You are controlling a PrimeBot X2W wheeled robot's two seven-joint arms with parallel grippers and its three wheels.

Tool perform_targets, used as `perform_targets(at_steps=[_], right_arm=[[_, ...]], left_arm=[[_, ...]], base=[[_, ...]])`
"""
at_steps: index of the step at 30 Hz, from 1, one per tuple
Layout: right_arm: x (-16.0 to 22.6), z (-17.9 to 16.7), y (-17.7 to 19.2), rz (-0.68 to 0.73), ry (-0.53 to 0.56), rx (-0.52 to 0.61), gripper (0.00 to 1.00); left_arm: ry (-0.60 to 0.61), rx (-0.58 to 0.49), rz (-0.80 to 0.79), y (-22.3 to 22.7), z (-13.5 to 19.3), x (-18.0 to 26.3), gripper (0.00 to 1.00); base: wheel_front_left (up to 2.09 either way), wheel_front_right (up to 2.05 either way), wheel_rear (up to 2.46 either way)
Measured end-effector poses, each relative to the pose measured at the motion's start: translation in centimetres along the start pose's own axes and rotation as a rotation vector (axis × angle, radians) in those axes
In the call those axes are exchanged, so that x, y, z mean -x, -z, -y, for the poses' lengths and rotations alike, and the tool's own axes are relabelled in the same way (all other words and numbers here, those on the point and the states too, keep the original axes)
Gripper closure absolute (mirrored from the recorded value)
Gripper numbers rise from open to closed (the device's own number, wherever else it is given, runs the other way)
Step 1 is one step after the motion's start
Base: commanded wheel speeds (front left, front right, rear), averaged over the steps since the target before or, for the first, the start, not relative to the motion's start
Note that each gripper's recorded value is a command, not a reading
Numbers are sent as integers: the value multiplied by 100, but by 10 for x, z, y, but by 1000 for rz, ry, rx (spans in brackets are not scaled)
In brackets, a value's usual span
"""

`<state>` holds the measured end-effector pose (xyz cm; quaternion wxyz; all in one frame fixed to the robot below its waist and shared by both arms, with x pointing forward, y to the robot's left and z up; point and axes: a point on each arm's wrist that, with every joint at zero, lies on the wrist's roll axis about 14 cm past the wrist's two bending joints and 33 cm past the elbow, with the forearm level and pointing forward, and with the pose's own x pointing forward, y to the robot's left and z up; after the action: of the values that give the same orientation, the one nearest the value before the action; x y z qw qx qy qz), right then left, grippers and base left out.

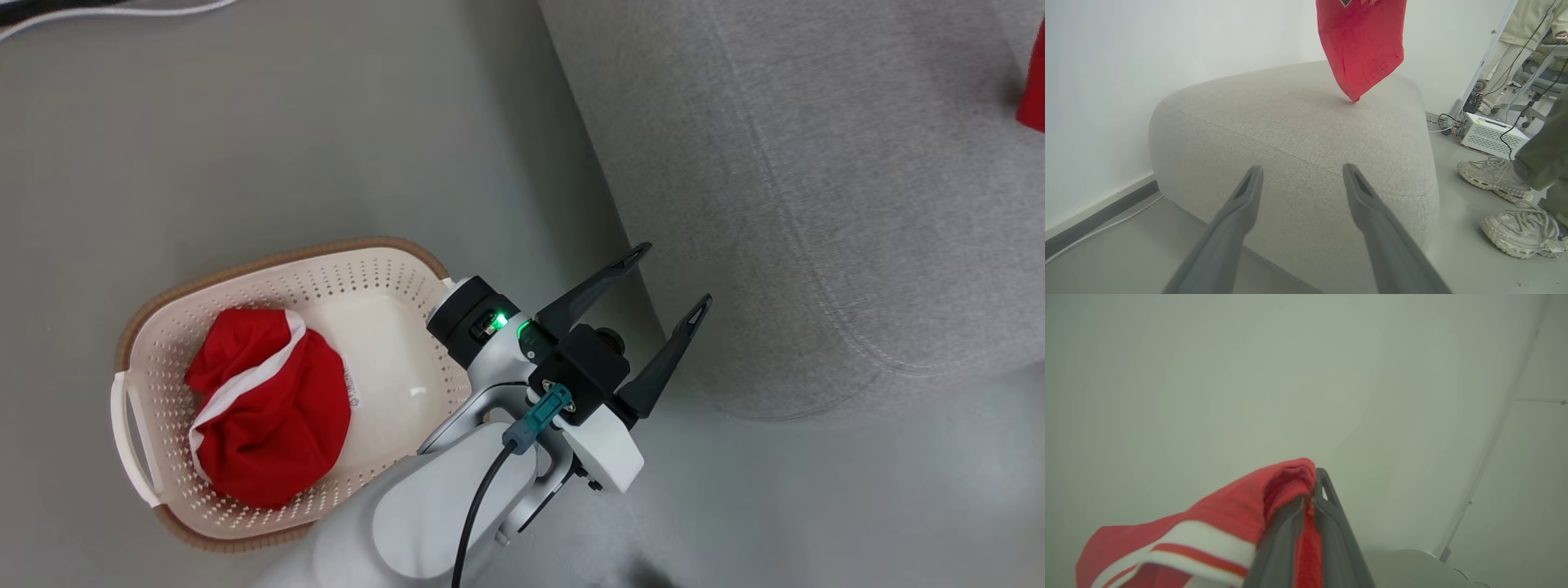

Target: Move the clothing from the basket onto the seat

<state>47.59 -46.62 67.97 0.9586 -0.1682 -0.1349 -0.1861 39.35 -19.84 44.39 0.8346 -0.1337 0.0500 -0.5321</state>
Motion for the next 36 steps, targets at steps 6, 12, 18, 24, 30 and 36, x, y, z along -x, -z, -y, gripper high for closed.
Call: perform_targets(at_steps=[6,12,18,24,30,36], right_arm=[[-13,8,62,-115,108,-45,100],[0,-5,140,-297,151,-93,100],[31,-50,213,-493,115,-179,100],[60,-65,235,-582,102,-243,0],[85,-80,231,-611,33,-273,0],[112,-86,225,-635,-9,-287,0]], left_arm=[[-70,23,-45,24,-24,10,0],[-123,56,-84,45,-39,20,0],[-157,70,-107,58,-50,24,0],[-160,58,-95,53,-53,20,0],[-157,39,-62,35,-50,16,0],[-180,14,-27,13,-51,15,0]], base=[[0,0,0],[0,0,0],[0,0,0],[0,0,0],[0,0,0],[0,0,0]])
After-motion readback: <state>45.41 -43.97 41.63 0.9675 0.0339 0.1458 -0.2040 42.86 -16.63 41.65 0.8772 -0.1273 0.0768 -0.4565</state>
